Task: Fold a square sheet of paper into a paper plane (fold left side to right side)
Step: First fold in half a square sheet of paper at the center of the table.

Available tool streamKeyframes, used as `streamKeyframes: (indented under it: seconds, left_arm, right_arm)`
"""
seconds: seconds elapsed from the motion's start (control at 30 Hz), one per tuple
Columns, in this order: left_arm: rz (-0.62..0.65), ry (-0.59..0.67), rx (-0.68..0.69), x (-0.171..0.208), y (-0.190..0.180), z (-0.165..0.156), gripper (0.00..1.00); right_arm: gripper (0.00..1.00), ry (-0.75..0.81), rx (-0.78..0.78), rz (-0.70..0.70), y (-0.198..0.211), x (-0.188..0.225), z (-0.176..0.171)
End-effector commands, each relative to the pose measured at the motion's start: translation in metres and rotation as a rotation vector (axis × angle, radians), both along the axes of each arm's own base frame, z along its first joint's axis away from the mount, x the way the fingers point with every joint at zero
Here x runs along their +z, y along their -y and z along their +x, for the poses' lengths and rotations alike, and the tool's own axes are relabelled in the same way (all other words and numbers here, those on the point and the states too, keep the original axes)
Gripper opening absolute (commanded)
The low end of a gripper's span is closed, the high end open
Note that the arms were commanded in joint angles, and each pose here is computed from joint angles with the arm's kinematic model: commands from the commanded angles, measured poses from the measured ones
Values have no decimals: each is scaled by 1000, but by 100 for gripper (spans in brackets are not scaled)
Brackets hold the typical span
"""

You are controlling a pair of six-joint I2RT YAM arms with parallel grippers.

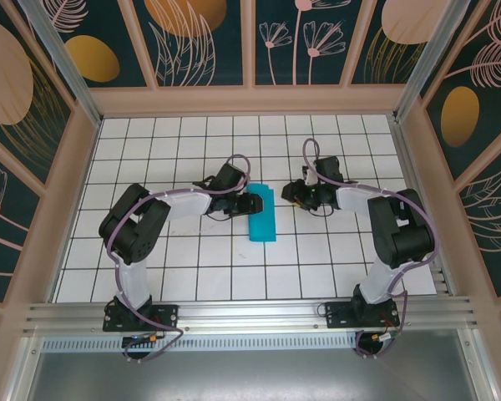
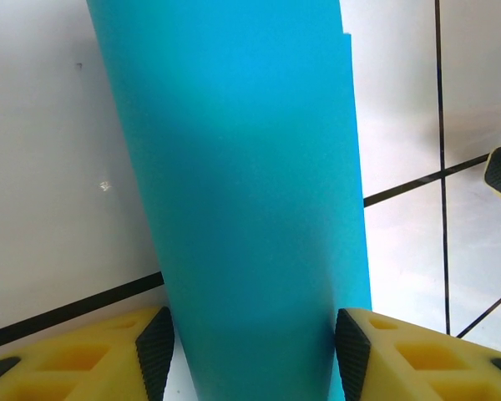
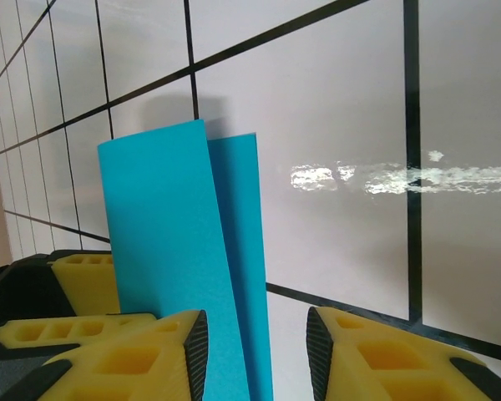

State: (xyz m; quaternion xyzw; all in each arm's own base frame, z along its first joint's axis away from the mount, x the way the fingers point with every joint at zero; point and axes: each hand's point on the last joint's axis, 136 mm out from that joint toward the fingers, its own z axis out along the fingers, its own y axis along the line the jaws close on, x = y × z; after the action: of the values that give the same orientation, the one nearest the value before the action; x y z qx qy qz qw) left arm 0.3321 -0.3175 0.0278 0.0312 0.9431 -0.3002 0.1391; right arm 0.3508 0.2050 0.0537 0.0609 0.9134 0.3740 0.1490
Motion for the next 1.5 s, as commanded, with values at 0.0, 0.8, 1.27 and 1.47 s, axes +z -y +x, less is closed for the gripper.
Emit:
streamKeyframes:
  seconds: [0.0, 0.8, 1.27, 1.47]
  left_arm:
    - [75, -34, -42, -17, -6, -11, 57]
    - [134, -68, -106, -34, 5, -17, 60]
    - [156, -78, -142, -41, 11, -19, 64]
    - [160, -84, -148, -43, 12, -19, 64]
  right_arm:
    - [39, 31, 0, -11, 6, 9, -1]
    - [40, 59, 2, -6, 8, 22, -5]
    - [41, 48, 9, 8, 6, 23, -8]
    - [41, 30, 12, 7, 6, 19, -13]
